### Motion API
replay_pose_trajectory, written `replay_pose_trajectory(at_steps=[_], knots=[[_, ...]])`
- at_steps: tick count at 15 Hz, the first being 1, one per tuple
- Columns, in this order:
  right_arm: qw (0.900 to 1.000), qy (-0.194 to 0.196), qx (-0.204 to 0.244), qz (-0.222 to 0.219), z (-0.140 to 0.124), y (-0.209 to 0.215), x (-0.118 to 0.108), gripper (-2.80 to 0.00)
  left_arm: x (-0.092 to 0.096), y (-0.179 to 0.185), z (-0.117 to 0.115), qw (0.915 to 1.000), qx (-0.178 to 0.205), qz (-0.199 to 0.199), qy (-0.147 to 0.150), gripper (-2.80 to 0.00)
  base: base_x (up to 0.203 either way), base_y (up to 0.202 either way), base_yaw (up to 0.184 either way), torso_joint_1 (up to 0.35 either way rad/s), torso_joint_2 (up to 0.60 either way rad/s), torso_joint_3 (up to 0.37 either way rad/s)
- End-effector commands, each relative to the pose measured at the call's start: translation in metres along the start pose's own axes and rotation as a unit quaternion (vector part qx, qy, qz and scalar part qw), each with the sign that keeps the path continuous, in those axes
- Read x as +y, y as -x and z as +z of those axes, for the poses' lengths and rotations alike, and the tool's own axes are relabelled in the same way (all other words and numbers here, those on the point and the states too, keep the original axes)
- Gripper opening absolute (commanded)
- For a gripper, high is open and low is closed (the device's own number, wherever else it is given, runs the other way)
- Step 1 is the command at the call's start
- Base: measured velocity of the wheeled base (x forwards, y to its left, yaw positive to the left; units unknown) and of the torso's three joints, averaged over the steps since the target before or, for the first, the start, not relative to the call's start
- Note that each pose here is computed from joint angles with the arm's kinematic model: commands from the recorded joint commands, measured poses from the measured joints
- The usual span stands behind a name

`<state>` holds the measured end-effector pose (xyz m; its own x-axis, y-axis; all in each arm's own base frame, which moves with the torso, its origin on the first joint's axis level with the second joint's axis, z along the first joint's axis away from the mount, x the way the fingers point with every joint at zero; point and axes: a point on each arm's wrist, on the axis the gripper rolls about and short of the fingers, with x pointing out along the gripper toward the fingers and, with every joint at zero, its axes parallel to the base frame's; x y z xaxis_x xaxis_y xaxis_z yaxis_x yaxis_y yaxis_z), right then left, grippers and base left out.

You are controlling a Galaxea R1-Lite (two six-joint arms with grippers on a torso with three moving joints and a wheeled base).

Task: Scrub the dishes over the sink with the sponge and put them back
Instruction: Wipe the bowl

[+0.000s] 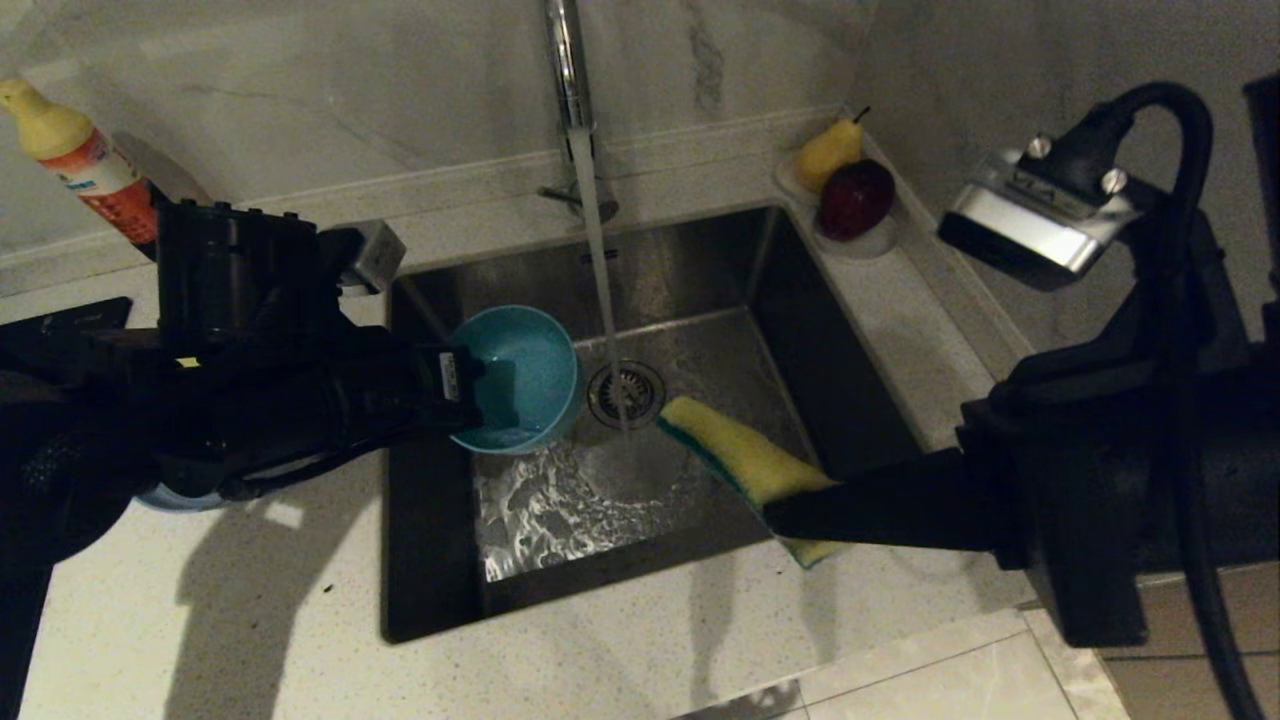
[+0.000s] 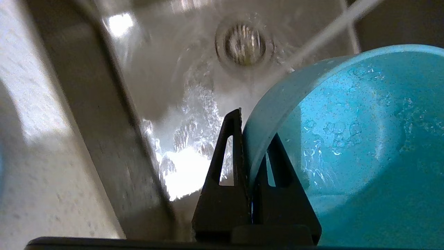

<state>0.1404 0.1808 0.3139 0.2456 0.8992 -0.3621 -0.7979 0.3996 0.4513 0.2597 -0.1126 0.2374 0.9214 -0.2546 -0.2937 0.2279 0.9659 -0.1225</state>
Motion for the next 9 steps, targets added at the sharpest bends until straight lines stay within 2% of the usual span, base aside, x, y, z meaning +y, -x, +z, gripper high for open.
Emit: replay_pose_trajectory(at_steps=[1, 5, 9], knots=[[0.999, -0.025, 0.004, 0.03, 0.018, 0.005, 0.01, -2.8, -0.009, 0.001, -0.002, 0.9987, -0.05, 0.011, 0.003, -2.8, 0.0, 0.0, 0.0, 0.0, 0.0, 0.0], [0.994, -0.056, 0.044, 0.081, 0.037, 0.004, 0.019, -2.8, -0.017, 0.012, -0.012, 0.9985, -0.054, 0.0, -0.002, -2.8, 0.0, 0.0, 0.0, 0.0, 0.0, 0.0], [0.99, -0.073, 0.082, 0.086, 0.037, -0.02, 0.016, -2.8, -0.025, 0.02, -0.01, 0.9978, -0.063, -0.018, -0.006, -2.8, 0.0, 0.0, 0.0, 0.0, 0.0, 0.0]])
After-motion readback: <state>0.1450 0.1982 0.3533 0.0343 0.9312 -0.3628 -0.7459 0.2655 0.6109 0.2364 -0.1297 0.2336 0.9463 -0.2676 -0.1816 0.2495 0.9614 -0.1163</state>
